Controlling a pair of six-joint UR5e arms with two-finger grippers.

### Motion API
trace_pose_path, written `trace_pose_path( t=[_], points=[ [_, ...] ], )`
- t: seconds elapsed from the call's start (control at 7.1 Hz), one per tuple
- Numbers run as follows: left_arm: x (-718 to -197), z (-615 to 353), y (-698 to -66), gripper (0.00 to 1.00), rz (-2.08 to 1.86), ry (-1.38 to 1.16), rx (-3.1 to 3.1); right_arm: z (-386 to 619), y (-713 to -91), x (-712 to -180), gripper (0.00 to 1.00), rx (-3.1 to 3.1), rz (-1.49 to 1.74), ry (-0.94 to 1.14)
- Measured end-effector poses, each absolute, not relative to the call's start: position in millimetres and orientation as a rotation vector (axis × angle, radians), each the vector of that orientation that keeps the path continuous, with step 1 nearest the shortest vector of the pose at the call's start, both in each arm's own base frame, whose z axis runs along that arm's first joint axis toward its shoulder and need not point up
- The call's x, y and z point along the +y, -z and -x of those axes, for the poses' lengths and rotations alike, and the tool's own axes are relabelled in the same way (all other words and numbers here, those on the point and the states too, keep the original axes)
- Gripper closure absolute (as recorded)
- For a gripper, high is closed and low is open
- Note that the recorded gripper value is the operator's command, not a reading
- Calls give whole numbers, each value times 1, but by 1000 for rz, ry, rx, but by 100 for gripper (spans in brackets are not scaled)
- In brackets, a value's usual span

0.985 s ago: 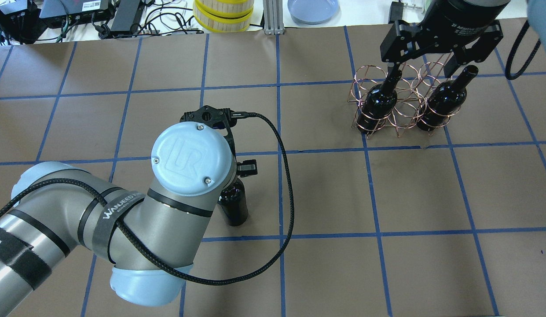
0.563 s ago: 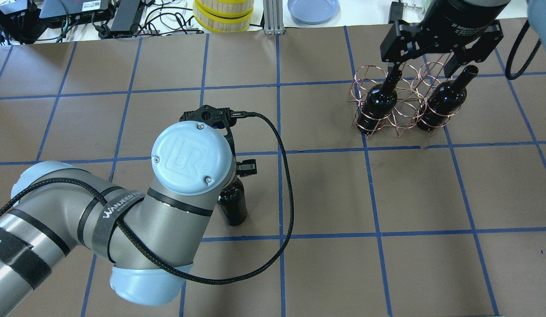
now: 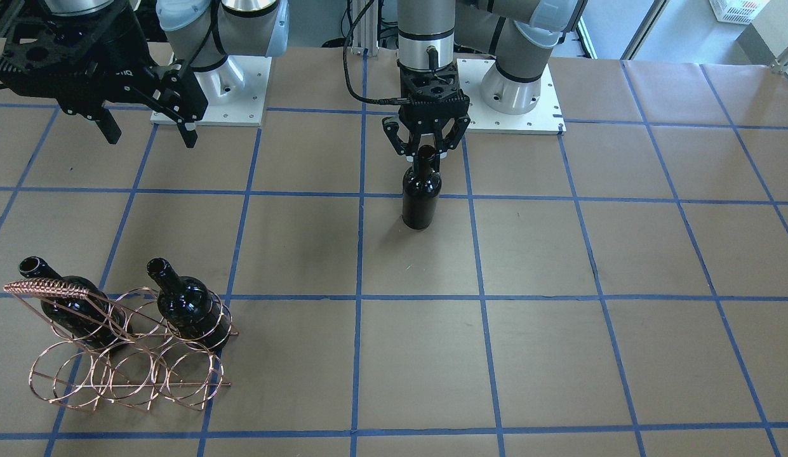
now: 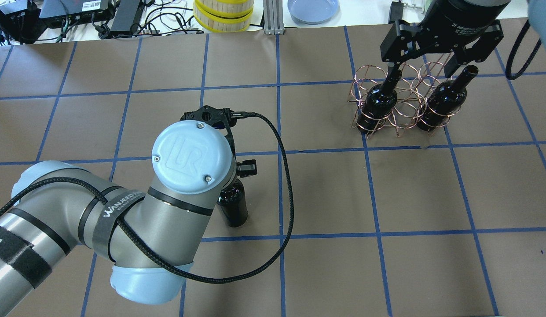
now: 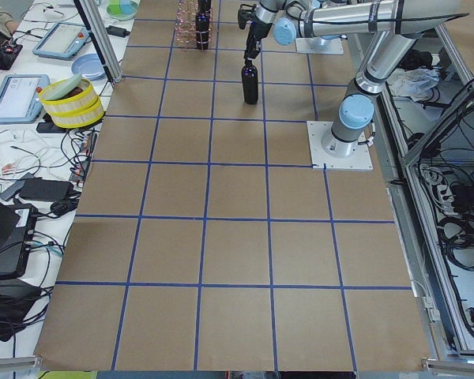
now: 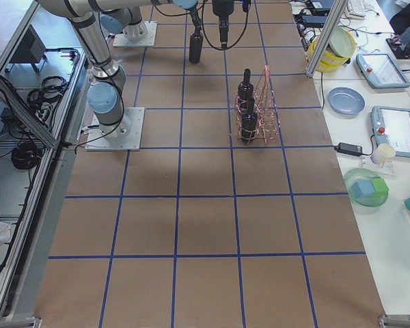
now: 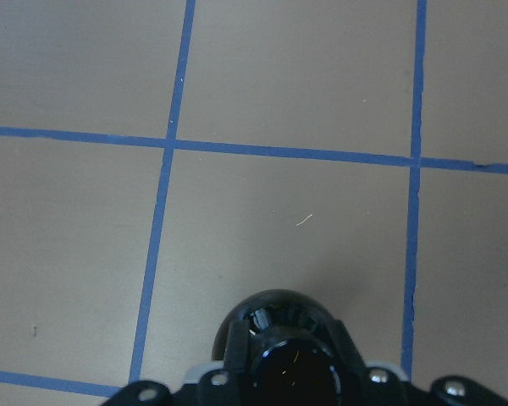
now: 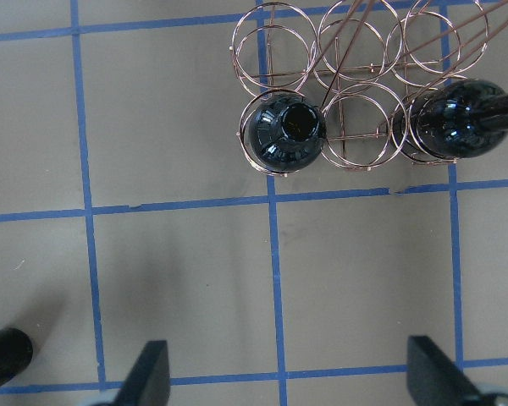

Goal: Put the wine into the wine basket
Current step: 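Set the bottle down and open the left gripper, then withdraw the left arm to rest while the right arm moves toward the bottle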

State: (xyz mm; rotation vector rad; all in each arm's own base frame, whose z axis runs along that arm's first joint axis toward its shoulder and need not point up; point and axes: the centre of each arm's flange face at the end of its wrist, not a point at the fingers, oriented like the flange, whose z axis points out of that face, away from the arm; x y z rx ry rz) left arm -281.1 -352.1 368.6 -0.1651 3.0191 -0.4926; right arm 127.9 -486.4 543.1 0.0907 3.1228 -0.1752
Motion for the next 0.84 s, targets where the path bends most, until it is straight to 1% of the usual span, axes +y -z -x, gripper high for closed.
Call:
trace_pose_path(
  t=[0.14,0.42,0.56,0.7,0.84],
  points=[
    [-352,281,-369,52,168,492,3018,-128,-543,-486,0,3123,-91,175],
    [-353,281,-369,52,170,488,3016,-128,-543,-486,0,3123,-91,176],
    [-353,280,-369,44,171,485,3016,-128,-543,-486,0,3123,-91,176],
    [-353,280,-369,30,170,483,3015,-128,-543,-486,0,3123,-91,176],
    [-354,280,-371,18,165,471,3014,-128,-543,-486,0,3123,-92,175]
  ],
)
